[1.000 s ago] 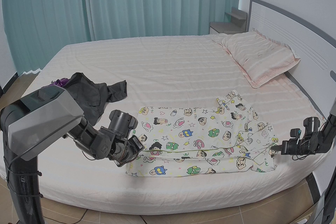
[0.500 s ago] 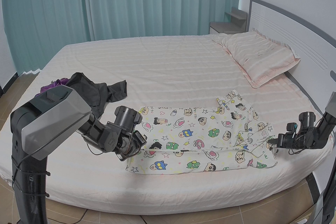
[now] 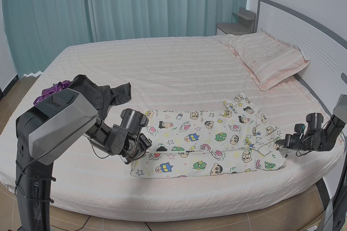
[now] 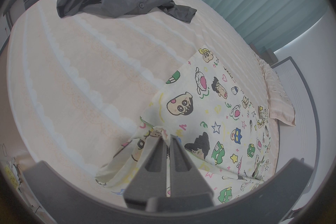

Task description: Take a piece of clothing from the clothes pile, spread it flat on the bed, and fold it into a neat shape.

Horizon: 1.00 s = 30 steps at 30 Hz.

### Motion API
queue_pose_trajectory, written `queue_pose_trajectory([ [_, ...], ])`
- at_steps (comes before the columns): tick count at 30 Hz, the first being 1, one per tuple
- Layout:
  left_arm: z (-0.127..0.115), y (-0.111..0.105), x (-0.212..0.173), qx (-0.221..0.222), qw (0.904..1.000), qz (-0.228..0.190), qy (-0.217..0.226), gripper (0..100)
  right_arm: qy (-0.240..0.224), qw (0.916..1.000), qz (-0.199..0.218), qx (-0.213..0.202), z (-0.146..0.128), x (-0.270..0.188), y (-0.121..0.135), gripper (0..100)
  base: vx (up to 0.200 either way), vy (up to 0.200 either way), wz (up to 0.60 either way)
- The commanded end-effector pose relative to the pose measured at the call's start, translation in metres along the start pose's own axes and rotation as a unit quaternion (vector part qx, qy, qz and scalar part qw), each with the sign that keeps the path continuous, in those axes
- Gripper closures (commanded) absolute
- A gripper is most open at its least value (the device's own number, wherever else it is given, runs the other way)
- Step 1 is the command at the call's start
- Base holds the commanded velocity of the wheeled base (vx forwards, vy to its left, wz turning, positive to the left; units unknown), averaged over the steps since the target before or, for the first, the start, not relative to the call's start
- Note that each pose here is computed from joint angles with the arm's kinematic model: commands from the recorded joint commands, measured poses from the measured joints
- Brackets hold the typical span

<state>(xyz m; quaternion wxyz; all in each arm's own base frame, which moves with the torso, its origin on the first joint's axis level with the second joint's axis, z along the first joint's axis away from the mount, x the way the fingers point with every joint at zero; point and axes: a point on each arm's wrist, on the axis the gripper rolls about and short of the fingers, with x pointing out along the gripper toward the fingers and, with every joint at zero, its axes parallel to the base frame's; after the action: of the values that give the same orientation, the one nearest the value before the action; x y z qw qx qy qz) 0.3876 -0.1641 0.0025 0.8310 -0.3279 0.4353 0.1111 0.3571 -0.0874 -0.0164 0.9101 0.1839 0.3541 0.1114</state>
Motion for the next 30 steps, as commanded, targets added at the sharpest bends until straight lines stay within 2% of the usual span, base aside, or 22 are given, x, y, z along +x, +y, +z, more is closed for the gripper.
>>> queue_pose_trajectory([
  [1, 0.003, -0.001, 0.003, -0.002, 1.0, 0.003, -0.001, 100, 0.0, 1.0, 0.001, 0.001, 0.001, 0.007, 0.001, 100, 0.0, 0.0, 0.0],
  [15, 0.008, -0.005, 0.009, -0.001, 0.9996, 0.027, 0.002, 100, -0.01, 0.9999, 0.001, 0.009, 0.009, 0.014, 0.005, 100, 0.0, 0.0, 0.0],
  [16, 0.008, -0.006, 0.01, -0.001, 0.9997, 0.026, 0.001, 100, -0.009, 0.9999, -0.001, 0.009, 0.009, 0.016, 0.004, 0, 0.0, 0.0, 0.0],
  [17, 0.008, -0.006, 0.01, -0.001, 0.9997, 0.026, 0.001, 100, -0.008, 0.9999, -0.001, 0.009, 0.008, 0.017, 0.004, 0, 0.0, 0.0, 0.0],
  [18, 0.008, -0.007, 0.01, -0.001, 0.9997, 0.026, 0.001, 0, -0.009, 0.9999, 0.0, 0.009, 0.009, 0.017, 0.004, 0, 0.0, 0.0, 0.0],
  [26, 0.013, -0.005, 0.009, -0.007, 0.9994, 0.035, 0.004, 0, -0.026, 0.9987, -0.002, 0.044, 0.019, 0.005, 0.01, 0, 0.0, 0.0, 0.0],
  [28, 0.019, -0.003, 0.005, -0.018, 0.9992, 0.036, -0.001, 0, -0.038, 0.9969, -0.017, 0.067, 0.023, -0.005, 0.014, 0, 0.0, 0.0, 0.0],
  [30, 0.025, 0.0, -0.007, -0.03, 0.999, 0.031, -0.003, 0, -0.05, 0.9922, -0.038, 0.108, 0.025, -0.014, 0.022, 0, 0.0, 0.0, 0.0],
])
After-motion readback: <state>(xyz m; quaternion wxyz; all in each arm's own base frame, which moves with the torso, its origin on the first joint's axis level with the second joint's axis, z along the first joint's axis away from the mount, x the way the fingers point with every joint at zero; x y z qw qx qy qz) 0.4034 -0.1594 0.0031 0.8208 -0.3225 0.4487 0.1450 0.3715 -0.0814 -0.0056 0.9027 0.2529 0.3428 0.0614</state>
